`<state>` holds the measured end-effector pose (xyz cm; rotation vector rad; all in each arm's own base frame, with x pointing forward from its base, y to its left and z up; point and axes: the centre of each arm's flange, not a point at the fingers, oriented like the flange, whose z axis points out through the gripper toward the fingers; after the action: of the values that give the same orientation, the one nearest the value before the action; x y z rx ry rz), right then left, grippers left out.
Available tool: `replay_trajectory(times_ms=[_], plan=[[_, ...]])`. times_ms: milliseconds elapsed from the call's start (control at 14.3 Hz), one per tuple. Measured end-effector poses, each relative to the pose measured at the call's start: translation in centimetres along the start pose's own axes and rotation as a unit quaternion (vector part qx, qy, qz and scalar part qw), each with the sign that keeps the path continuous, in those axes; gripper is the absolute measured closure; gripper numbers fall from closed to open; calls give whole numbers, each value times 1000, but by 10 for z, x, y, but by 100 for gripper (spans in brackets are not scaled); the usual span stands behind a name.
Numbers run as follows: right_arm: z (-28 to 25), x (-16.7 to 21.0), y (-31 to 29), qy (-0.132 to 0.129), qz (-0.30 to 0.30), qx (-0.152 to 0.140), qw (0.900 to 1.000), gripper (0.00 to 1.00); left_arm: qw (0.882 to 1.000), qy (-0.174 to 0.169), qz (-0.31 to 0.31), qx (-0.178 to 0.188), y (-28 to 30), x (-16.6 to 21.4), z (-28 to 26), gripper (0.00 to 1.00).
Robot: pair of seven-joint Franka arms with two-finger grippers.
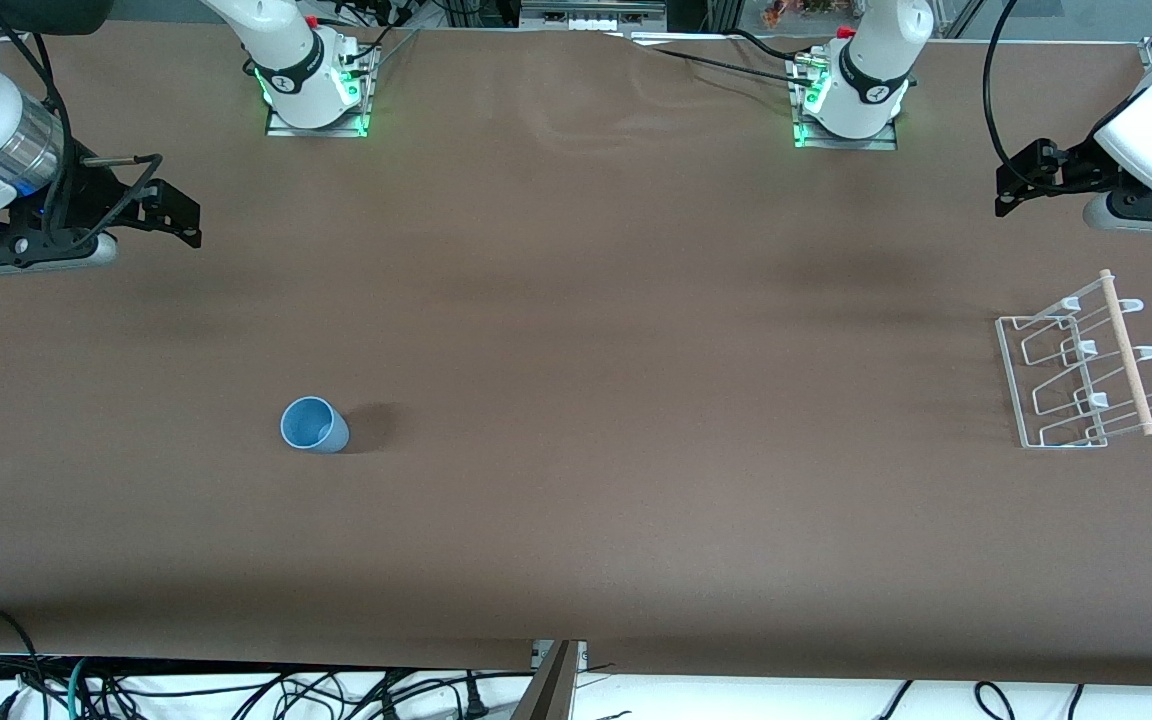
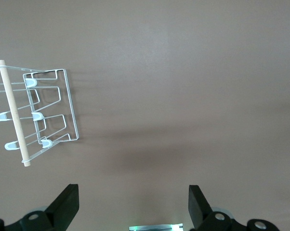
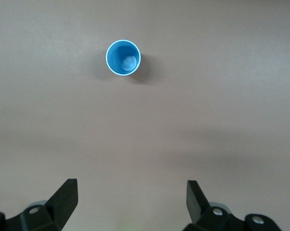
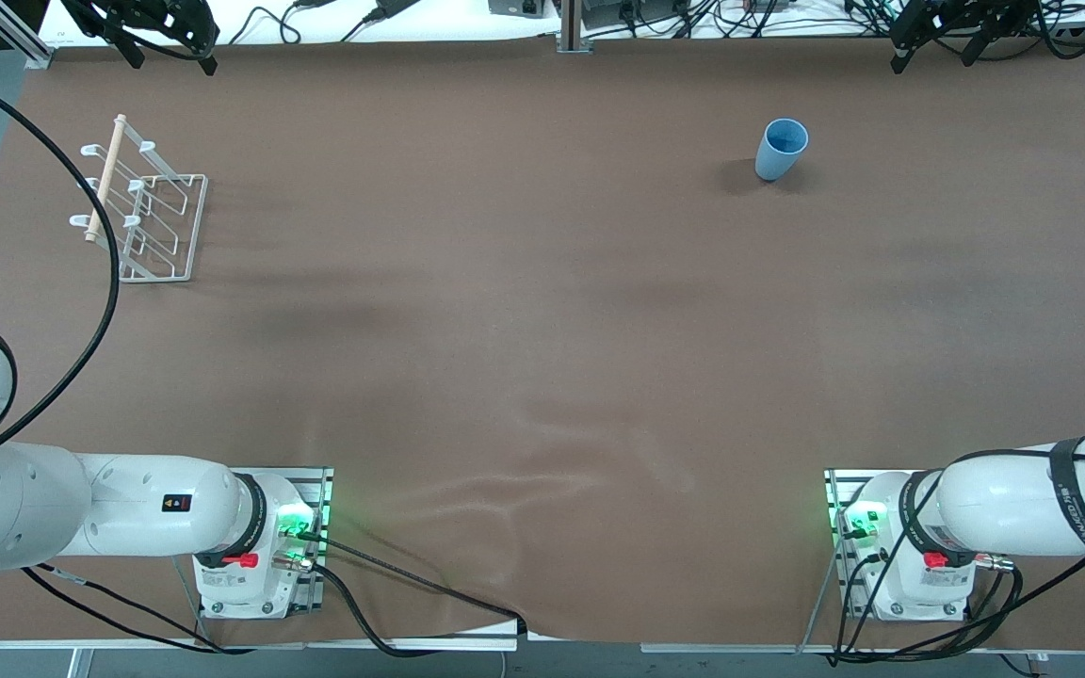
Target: Transfer cup to left arm and place on rack
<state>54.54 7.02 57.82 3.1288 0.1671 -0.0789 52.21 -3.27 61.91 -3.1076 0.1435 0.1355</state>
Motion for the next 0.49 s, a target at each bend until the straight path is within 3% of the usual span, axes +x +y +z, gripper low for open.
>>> replay_trajectory(times_ms=[488], plan=[[3, 1, -1, -4, -2, 0, 1000, 0, 1000, 0, 0, 0, 0, 0, 0, 0]])
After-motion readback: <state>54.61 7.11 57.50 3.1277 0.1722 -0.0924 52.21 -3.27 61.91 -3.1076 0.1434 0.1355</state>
